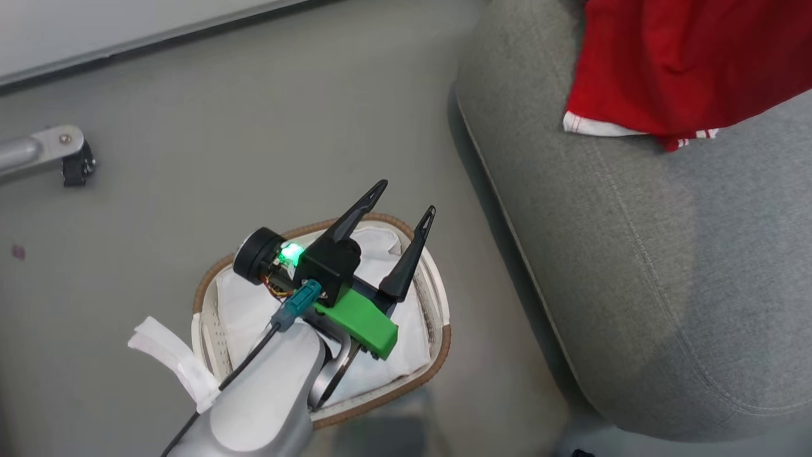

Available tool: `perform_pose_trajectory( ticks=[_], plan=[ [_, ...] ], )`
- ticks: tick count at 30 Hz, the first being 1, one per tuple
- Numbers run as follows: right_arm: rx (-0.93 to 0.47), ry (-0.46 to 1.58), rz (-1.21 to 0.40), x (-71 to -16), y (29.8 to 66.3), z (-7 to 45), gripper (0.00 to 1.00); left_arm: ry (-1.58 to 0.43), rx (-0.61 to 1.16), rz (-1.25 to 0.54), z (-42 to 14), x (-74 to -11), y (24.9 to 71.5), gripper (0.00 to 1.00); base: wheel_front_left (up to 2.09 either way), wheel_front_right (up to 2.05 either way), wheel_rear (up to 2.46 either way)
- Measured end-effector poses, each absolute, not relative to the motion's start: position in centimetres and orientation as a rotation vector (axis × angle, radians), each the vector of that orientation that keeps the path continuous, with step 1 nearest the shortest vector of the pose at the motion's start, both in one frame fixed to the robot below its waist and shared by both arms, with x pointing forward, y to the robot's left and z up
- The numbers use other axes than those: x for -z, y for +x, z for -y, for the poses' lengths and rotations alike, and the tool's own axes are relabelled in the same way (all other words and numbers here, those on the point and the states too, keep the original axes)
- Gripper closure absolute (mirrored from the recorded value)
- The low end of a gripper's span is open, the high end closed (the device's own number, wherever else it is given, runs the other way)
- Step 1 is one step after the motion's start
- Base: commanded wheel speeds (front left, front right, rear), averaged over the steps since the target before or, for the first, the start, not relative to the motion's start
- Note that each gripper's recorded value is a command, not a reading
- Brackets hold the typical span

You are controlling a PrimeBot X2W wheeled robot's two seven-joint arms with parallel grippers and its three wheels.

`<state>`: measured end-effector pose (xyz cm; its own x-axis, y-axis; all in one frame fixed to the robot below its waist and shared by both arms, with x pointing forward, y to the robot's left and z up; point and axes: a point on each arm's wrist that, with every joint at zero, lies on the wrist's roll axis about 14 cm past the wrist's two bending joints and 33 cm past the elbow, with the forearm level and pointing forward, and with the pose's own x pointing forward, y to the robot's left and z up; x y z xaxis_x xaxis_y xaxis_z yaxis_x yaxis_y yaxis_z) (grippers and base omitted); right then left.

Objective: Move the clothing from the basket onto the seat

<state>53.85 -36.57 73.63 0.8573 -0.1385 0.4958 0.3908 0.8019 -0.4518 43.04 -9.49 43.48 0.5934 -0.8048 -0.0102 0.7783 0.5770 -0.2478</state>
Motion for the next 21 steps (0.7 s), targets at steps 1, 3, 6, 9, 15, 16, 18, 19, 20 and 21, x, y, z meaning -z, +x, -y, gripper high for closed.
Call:
perform_pose_trajectory(
  ticks=[1, 3, 6, 9, 15, 16, 18, 19, 20, 21],
  plan=[
    [0.312, -0.57, 0.448, -73.1, 54.4, 37.4, 1.0, -0.229, 0.926, -0.13, 9.4, -43.1, 43.4, 0.0, 0.0, 0.0, 0.0],
    [0.337, -0.565, 0.403, -71.2, 55.4, 38.6, 1.0, -0.23, 0.922, -0.138, 9.2, -42.3, 44.0, 0.0, 0.0, 0.0, 0.0],
    [0.355, -0.562, 0.304, -67.0, 56.8, 40.1, 1.0, -0.239, 0.905, -0.158, 8.7, -40.9, 44.9, 0.0, 0.0, 0.0, 0.0],
    [0.356, -0.554, 0.168, -60.9, 57.4, 41.1, 1.0, -0.249, 0.883, -0.19, 8.1, -39.2, 45.4, 0.0, 0.0, 0.0, 0.0],
    [0.338, -0.505, -0.08, -49.2, 56.1, 41.1, 1.0, -0.252, 0.848, -0.259, 6.9, -35.9, 45.5, 0.0, 0.0, 0.0, 0.0],
    [0.336, -0.5, -0.102, -48.2, 55.8, 41.0, 1.0, -0.25, 0.845, -0.265, 6.7, -35.6, 45.5, 0.0, 0.0, 0.0, 0.0],
    [0.336, -0.484, -0.147, -46.0, 54.7, 40.6, 0.81, -0.255, 0.837, -0.277, 6.5, -35.1, 45.6, 0.0, 0.0, 0.0, 0.0],
    [0.338, -0.479, -0.16, -45.4, 54.2, 40.5, 0.11, -0.258, 0.838, -0.277, 6.6, -35.1, 45.5, 0.0, 0.0, 0.0, 0.0],
    [0.342, -0.478, -0.167, -45.1, 53.8, 40.5, 0.0, -0.259, 0.84, -0.276, 6.7, -35.1, 45.5, 0.0, 0.0, 0.0, 0.0],
    [0.348, -0.475, -0.171, -45.0, 53.3, 40.6, 0.0, -0.26, 0.842, -0.273, 6.8, -35.2, 45.5, 0.0, 0.0, 0.0, 0.0]
  ],
)
